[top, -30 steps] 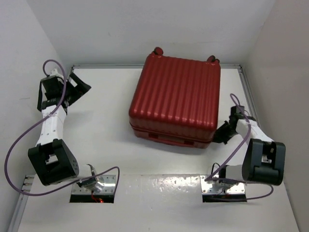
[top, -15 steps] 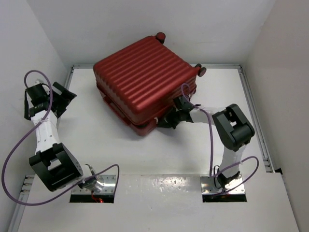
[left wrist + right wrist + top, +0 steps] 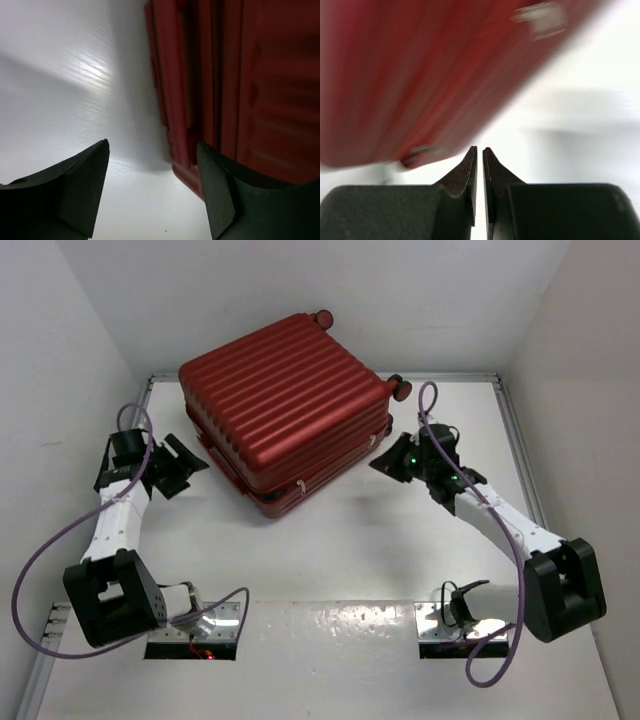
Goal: Pack the luggage
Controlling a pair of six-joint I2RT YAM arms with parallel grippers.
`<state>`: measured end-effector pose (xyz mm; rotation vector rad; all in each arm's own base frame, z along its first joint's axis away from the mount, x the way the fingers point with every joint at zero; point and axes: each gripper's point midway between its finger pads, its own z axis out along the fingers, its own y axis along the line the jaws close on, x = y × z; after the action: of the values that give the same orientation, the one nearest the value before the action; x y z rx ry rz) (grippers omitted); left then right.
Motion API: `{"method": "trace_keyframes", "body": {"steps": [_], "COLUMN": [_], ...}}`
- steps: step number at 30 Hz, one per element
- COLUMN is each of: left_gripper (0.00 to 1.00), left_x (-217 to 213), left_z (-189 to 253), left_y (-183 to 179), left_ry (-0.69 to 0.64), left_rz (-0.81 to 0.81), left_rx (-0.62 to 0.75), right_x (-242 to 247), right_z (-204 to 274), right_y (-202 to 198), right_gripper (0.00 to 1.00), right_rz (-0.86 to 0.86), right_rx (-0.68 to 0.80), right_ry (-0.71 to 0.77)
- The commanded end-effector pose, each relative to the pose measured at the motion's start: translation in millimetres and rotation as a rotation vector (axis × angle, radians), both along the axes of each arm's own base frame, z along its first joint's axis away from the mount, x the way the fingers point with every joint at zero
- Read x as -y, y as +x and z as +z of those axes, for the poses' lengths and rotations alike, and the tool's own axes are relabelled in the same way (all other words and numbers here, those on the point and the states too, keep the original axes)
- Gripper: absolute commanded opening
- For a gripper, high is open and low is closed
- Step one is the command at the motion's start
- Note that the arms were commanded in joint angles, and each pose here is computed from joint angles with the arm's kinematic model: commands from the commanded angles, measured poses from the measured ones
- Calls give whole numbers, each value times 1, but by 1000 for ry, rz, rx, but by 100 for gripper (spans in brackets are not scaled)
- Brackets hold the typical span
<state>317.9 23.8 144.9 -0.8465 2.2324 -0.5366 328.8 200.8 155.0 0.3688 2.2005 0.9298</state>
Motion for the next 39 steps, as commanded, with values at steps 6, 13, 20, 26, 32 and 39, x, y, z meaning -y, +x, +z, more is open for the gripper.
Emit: {"method": "trace_keyframes", "body": {"steps": [6,13,20,26,32,39], "left_gripper": [68,61,51,32,26,0], "left_x": [38,47,70,70,79,105], "left_z": [-10,-52,-84,-114,-141,-153], "left_y": [48,61,60,44,14,4], "left_ry": [28,-10,-40,17,2,-51], "left_rz": [-68,-48,-74,-46,5,-115], "left_rx": [23,-110,-204,-321,-442,-440], "right_x": [84,100,91,92,110,110], "right_z": [-33,-24,-25,-8,6,11], "right_y": [7,19,35,67,87,76], "right_gripper": [10,16,39,48,50,50], "right_rz": [-61,-44,54,73,35,63], "right_rx": [55,92,209,313,326,359], "right_ry": [-317,-333,-309,-341,-352,-359]}}
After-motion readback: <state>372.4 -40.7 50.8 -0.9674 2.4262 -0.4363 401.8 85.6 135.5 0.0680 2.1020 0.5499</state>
